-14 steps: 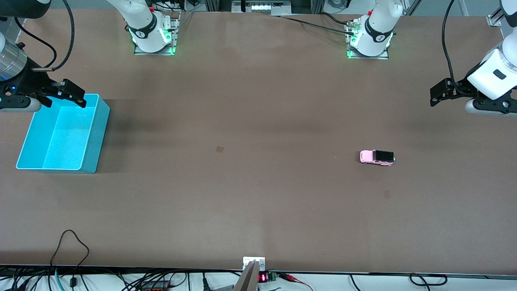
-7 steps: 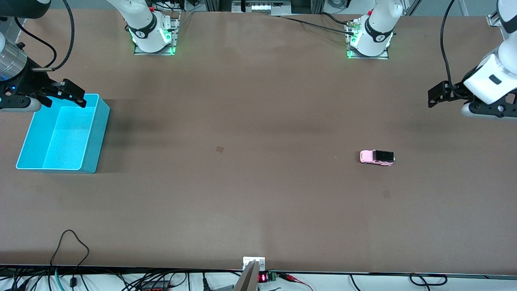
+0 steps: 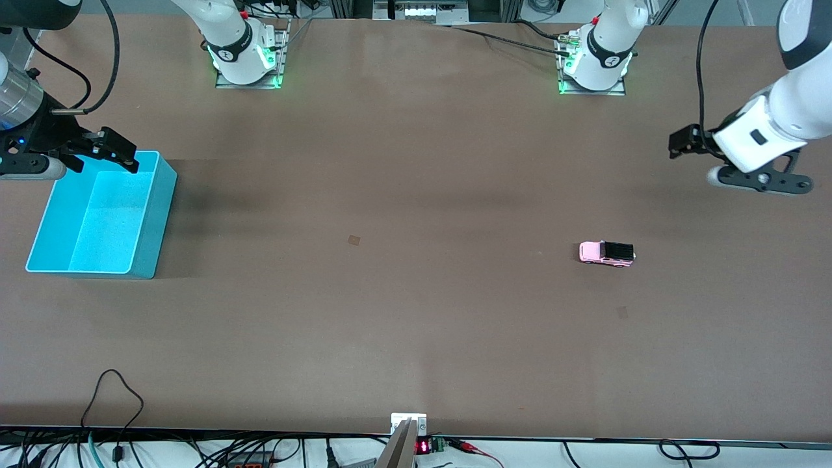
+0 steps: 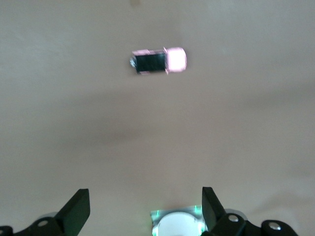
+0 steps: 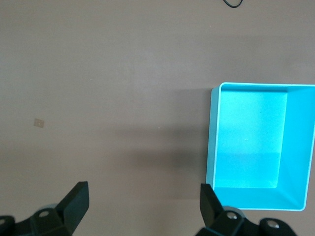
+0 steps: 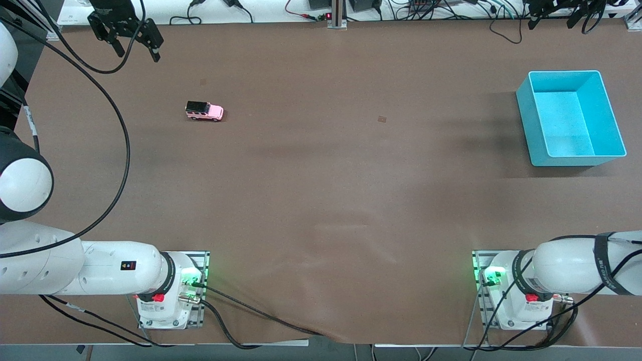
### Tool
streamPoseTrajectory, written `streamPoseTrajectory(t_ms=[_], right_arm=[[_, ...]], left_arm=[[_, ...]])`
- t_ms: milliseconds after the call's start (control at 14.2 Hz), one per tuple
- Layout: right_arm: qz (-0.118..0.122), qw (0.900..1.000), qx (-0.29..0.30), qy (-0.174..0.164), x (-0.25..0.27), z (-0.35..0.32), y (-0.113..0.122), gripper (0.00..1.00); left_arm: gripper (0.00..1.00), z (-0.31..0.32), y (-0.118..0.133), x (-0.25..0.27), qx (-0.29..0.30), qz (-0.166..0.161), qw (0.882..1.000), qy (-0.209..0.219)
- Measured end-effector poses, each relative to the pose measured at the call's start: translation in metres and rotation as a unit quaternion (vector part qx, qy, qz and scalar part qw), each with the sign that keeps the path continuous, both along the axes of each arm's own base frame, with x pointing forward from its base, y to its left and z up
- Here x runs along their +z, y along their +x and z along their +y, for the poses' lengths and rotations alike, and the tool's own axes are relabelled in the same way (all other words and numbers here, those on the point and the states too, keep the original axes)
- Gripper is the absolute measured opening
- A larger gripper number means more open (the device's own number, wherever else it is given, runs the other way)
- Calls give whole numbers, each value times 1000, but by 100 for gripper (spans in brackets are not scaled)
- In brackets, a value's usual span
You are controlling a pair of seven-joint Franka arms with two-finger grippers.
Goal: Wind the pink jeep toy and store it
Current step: 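Lower the left gripper down over the pink toy jeep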
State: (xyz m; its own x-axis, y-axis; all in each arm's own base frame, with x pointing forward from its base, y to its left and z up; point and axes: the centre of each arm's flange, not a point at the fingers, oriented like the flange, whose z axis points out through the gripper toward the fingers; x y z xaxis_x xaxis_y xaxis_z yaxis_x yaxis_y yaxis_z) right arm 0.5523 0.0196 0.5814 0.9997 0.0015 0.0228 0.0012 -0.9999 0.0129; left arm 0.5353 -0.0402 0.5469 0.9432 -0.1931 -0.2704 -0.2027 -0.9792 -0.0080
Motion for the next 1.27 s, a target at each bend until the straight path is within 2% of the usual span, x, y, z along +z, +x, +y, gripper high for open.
streamPoseTrajectory(t_ms=[281,563,844,1126,1267], right_arm=[[0,1000,0,0,0,0,0,100],[0,1000,-1,0,0,-1,0,100],[0,1000,-1,0,0,-1,0,100],[0,1000,-1,0,0,-2,0,100],[0,1000,-1,0,0,-2,0,100]], left_arm=[[100,-26,-3,-11,-108,30,993,-24],[100,-28,8,-40,-244,60,965,-70],[100,-28,31,-79,-366,56,922,-111],[100,-24,55,-147,-480,29,866,-139],[100,-22,60,-188,-529,11,838,-133]])
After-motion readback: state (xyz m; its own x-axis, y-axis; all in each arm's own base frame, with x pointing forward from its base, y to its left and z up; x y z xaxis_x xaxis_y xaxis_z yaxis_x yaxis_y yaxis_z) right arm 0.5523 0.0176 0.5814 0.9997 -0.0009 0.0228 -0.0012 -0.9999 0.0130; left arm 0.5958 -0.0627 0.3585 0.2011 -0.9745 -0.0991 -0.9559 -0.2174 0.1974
